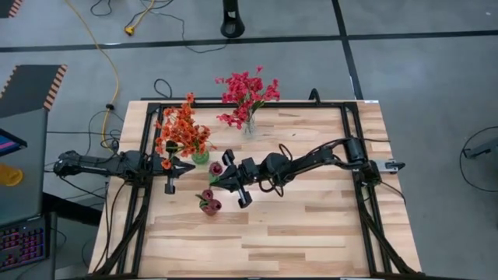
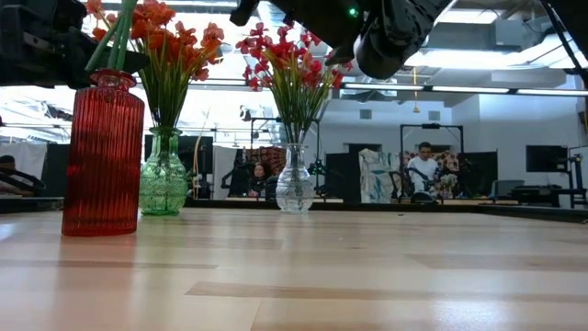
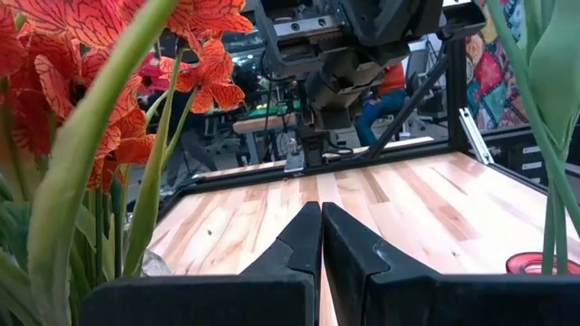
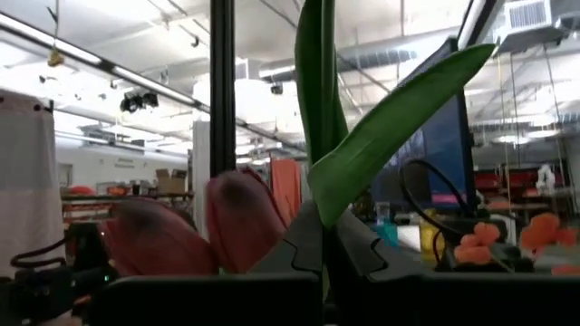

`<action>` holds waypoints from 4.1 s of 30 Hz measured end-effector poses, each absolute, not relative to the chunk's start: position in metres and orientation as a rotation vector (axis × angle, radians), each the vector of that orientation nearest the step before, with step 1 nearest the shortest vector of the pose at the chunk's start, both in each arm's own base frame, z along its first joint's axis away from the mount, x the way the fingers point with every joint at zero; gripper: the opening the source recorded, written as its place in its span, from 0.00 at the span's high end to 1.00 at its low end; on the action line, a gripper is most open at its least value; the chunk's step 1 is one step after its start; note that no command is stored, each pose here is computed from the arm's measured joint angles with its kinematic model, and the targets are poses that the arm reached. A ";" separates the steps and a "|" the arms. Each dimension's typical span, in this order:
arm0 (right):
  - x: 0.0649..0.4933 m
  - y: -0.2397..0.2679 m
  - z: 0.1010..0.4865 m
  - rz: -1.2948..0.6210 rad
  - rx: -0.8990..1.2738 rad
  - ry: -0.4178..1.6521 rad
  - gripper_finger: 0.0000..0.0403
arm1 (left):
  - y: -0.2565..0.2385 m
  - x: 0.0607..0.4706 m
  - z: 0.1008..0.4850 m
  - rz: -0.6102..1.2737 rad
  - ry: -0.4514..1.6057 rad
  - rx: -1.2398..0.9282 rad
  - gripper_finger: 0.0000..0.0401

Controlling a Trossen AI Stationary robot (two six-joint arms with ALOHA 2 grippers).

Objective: Sort flowers into vase by color
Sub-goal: Put the red flower into the red vase, then return to Home Position

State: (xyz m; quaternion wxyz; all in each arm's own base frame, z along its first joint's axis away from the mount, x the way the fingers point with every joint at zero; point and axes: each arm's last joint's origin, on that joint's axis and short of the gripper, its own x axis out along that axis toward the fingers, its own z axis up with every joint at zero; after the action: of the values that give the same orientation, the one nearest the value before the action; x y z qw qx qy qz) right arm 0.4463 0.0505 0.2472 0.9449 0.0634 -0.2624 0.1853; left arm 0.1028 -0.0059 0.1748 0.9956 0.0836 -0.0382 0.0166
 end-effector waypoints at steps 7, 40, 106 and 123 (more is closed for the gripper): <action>0.454 0.049 0.253 0.411 0.119 -0.486 0.93 | -0.006 0.103 0.175 0.033 -0.077 0.167 1.00; 0.452 0.046 0.286 0.427 0.046 -0.362 0.93 | -0.006 0.103 0.175 0.031 -0.075 0.167 1.00; 0.418 0.019 0.282 0.293 0.101 0.379 0.41 | -0.006 0.103 0.174 0.032 -0.071 0.172 1.00; 0.278 0.006 0.390 0.201 -0.042 0.438 0.41 | -0.006 0.103 0.175 0.033 -0.075 0.168 1.00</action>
State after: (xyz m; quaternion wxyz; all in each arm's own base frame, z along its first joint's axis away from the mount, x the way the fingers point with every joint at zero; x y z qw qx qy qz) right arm 0.2776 0.0058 0.3903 0.9709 -0.0210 0.2166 0.0994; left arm 0.1028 -0.0059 0.1745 0.9957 0.0837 -0.0374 0.0162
